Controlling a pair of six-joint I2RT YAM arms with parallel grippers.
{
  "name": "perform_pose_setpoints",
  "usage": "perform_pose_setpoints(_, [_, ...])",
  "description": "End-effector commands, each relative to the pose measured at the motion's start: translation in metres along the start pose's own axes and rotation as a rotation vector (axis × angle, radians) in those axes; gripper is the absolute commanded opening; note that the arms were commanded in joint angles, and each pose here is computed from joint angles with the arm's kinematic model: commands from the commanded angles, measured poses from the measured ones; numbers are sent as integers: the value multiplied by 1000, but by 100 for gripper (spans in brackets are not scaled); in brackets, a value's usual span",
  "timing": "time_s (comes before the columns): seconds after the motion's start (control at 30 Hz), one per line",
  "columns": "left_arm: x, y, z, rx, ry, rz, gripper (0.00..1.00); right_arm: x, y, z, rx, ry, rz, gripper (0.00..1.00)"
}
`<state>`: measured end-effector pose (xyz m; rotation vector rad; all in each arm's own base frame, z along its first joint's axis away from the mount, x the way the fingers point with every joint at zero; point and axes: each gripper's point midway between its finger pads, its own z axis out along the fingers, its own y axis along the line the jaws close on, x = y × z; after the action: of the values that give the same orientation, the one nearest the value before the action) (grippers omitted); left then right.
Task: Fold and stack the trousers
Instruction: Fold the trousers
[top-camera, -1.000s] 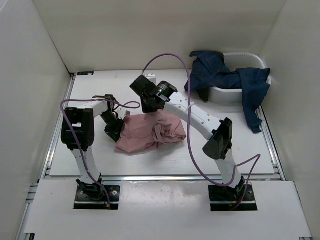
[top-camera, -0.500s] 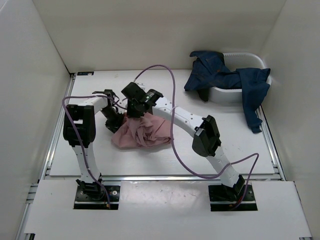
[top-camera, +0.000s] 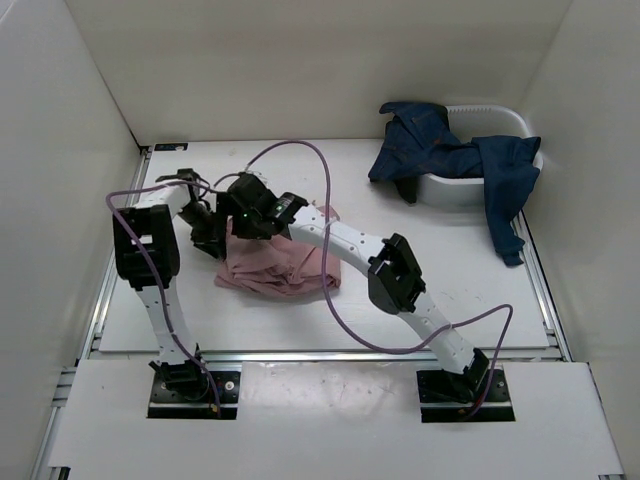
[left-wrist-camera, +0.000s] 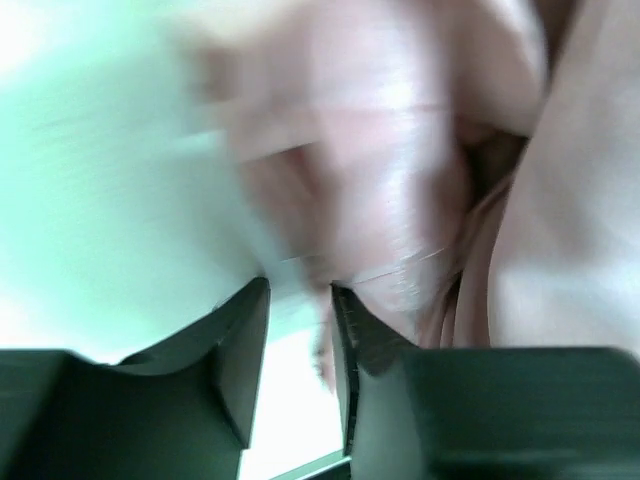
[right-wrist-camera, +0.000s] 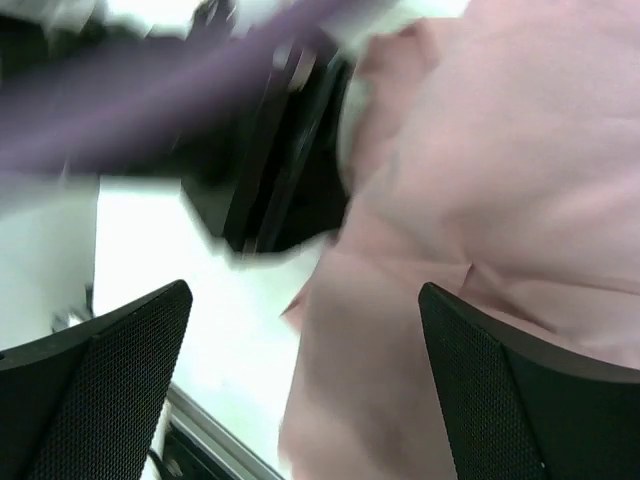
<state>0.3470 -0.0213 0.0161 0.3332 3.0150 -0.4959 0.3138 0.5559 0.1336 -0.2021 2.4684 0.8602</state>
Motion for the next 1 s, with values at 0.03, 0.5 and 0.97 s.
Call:
perform_pose_setpoints(0.03, [-23, 34, -53, -124, -133, 8, 48, -46, 64, -88, -170, -165, -227, 99])
perform_pose_setpoints(0.5, [-45, -118, -142, -82, -391, 434, 62, -27, -139, -162, 94, -86, -49, 12])
perform_pose_setpoints(0.97, [52, -73, -28, -227, -68, 466, 58, 54, -236, -88, 143, 154, 330, 0])
